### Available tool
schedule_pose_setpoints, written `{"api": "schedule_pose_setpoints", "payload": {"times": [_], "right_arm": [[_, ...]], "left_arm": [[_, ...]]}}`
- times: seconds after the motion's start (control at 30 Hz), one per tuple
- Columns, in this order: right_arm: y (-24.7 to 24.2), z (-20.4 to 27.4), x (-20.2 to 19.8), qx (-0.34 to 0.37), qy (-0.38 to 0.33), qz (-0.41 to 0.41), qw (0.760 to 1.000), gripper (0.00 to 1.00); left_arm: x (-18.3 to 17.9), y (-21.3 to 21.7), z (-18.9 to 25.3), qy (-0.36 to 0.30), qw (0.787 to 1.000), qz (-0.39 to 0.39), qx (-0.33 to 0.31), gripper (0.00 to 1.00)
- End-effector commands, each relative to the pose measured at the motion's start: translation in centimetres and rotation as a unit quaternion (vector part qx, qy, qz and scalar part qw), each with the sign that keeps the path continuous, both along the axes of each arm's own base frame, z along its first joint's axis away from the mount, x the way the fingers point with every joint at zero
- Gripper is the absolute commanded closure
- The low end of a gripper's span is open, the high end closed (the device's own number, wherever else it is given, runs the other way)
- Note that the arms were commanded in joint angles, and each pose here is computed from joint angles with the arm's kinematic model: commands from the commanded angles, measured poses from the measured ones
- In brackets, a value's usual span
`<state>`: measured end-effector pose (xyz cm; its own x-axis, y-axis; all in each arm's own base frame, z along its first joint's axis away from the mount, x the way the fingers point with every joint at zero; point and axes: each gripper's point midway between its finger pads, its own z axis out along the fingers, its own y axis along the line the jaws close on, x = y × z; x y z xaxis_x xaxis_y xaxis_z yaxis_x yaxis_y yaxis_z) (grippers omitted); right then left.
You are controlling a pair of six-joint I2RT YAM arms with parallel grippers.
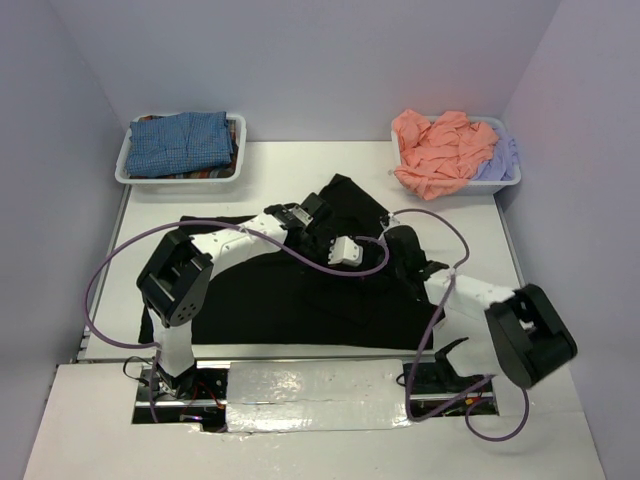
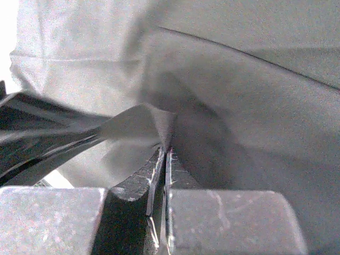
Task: Fold and stack the long sleeve shirts
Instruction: Fold the shirt
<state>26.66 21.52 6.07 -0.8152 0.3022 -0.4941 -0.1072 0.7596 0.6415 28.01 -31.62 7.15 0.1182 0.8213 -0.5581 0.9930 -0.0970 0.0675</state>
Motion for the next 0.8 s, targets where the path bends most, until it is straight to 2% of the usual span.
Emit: {"api": "schedule_pose_setpoints", "payload": {"times": [0.0,0.1,0.33,0.57,0.7,0.77], "right_arm": [[-0.9,1.8,-0.3,-0.036,-0.045,-0.015,0.998,0.98],[-1.8,3.5,-1.2,-0.038,-0.065,-0.036,0.997,0.99],[-4.3,2.6,-2.7,-0.064,-0.036,-0.086,0.994,1.00],[-6.0,1.8,-1.7,-0.105,-0.027,-0.131,0.985,1.00],[-6.3,1.7,-0.8,-0.120,-0.034,-0.141,0.982,1.00],[-6.1,0.9,-0.8,-0.132,-0.022,-0.131,0.982,0.95]], "left_arm": [[0.8,-1.4,0.9,0.001,1.000,0.009,-0.021,1.00],[1.1,-2.1,1.5,0.001,0.999,0.019,-0.034,1.00],[2.4,-4.5,1.7,-0.008,0.997,0.049,-0.055,1.00],[4.1,-5.2,0.8,-0.053,0.994,0.087,-0.039,1.00],[6.2,-4.6,0.4,-0.103,0.986,0.127,-0.010,1.00],[6.6,-4.5,0.3,-0.110,0.984,0.139,-0.002,1.00]]}}
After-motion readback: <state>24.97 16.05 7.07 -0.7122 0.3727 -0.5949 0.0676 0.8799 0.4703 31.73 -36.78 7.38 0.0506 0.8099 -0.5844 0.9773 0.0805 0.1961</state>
